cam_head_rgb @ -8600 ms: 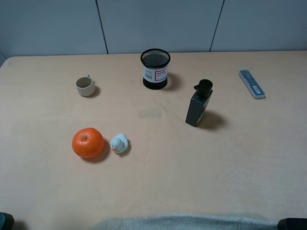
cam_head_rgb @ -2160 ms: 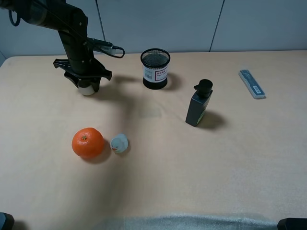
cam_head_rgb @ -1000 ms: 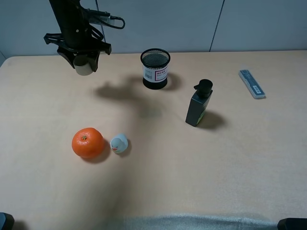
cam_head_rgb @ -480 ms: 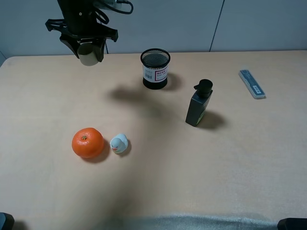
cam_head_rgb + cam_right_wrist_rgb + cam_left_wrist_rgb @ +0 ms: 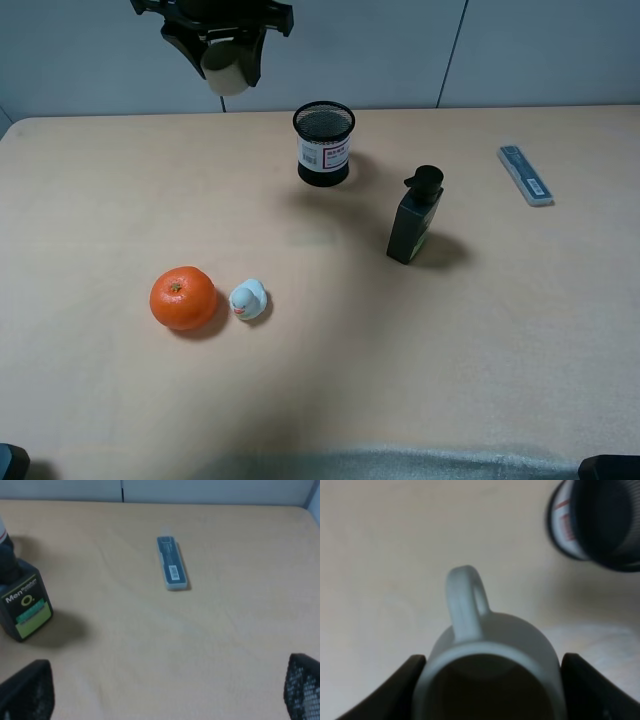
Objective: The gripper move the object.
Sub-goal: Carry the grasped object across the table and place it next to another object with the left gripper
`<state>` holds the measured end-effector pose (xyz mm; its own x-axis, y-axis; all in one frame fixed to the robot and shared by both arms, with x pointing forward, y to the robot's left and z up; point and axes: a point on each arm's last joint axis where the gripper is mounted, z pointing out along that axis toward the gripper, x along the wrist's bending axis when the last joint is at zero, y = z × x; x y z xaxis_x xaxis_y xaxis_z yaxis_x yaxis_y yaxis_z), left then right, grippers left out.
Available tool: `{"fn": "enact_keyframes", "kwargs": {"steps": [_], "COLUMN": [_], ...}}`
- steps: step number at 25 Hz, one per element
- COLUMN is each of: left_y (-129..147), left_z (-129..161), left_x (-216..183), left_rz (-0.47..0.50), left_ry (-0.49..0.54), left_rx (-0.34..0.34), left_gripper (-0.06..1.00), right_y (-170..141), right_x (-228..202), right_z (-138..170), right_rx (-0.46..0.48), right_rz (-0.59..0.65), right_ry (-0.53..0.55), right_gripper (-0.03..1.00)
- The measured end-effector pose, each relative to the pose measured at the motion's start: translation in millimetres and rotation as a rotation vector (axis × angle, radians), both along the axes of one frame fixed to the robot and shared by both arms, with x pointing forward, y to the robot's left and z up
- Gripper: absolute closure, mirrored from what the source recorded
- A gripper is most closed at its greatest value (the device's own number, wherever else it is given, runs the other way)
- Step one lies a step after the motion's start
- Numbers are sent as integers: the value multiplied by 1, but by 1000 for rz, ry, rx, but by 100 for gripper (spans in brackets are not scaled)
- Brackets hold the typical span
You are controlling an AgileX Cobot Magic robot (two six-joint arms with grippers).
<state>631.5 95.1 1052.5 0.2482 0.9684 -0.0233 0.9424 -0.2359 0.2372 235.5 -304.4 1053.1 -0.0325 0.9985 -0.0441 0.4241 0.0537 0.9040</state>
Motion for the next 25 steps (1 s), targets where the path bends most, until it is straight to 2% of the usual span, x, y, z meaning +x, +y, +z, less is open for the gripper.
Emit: {"fn": "enact_keyframes", "kwargs": {"steps": [13, 25], "left_y": [-59, -109], "left_z": [27, 29], "left_x": [-30, -71], "left_rz": [-135, -279], "left_ry": [-81, -83], "left_rx": [-55, -67], "left_gripper": [39, 39], "right_y": [0, 0], "right_x": [0, 0], "right_z": [0, 0], "right_rx": [0, 0], "right_rz": [0, 0], "right_ry": [0, 0], "right_gripper": [28, 28]}}
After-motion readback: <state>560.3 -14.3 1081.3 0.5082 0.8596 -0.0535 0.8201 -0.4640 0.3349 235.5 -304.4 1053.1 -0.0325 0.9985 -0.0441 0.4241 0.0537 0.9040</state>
